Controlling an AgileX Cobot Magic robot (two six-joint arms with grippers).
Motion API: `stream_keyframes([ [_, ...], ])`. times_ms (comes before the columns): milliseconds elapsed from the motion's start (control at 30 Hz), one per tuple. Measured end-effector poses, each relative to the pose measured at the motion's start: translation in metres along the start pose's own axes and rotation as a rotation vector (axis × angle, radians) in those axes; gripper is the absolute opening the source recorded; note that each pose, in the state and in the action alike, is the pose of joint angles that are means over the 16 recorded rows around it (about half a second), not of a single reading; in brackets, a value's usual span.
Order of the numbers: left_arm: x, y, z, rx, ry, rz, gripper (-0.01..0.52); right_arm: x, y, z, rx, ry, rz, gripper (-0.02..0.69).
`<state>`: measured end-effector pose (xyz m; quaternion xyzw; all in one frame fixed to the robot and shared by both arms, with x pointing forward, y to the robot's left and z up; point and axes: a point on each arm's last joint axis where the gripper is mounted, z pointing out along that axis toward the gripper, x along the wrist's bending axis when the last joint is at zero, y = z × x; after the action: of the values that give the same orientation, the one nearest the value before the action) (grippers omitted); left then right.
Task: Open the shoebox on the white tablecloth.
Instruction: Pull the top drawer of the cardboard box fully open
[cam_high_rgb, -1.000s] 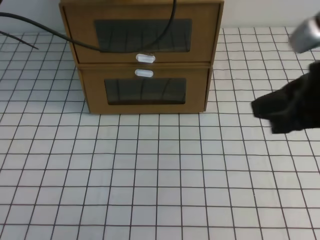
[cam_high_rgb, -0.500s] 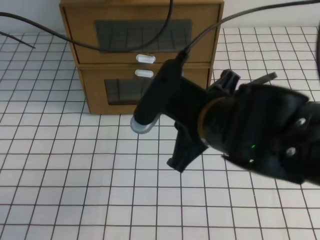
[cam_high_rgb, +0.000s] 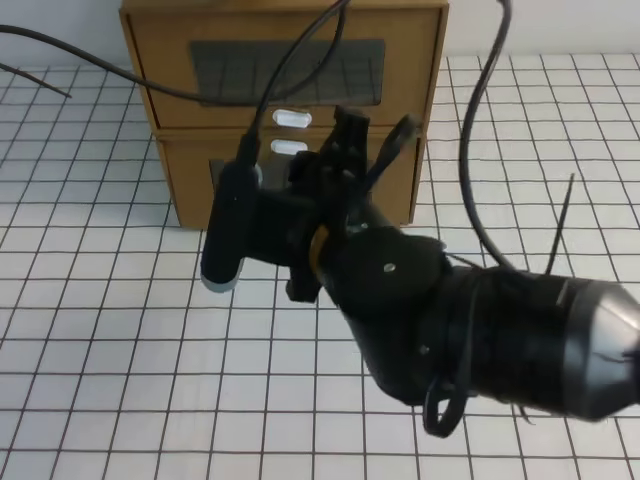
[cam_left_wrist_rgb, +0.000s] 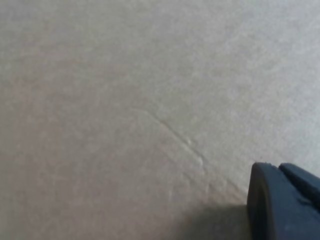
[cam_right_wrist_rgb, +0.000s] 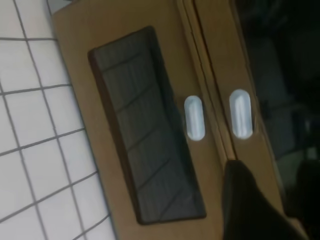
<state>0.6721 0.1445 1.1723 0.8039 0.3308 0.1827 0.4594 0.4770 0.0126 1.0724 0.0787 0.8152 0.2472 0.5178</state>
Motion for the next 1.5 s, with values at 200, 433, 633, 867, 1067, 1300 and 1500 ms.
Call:
stream_keyframes([
  [200,0.000,0.000,0.000,0.001,0.000,0.000,-0.002,0.013,0.002,0.021,-0.013,-0.046,-0.071,0.243],
  [433,0.000,0.000,0.000,0.001,-0.001,0.000,-0.002,0.018,0.001,0.045,0.017,-0.089,-0.080,0.270],
  [633,0.000,0.000,0.000,0.001,-0.002,-0.001,-0.002,0.013,0.000,0.061,0.032,-0.108,-0.064,0.270],
  [867,0.000,0.000,0.000,0.000,-0.003,-0.002,-0.002,0.003,-0.002,0.072,0.022,-0.108,-0.045,0.270],
  [1067,0.000,0.000,0.000,0.000,-0.004,-0.002,-0.002,-0.002,-0.005,0.080,0.017,-0.102,-0.035,0.270],
  [1300,0.000,0.000,0.000,-0.001,-0.004,-0.002,-0.002,-0.005,-0.007,0.090,0.015,-0.104,-0.027,0.270],
  [1500,0.000,0.000,0.000,-0.001,-0.004,-0.002,-0.002,-0.006,-0.005,0.098,0.004,-0.100,-0.026,0.270],
])
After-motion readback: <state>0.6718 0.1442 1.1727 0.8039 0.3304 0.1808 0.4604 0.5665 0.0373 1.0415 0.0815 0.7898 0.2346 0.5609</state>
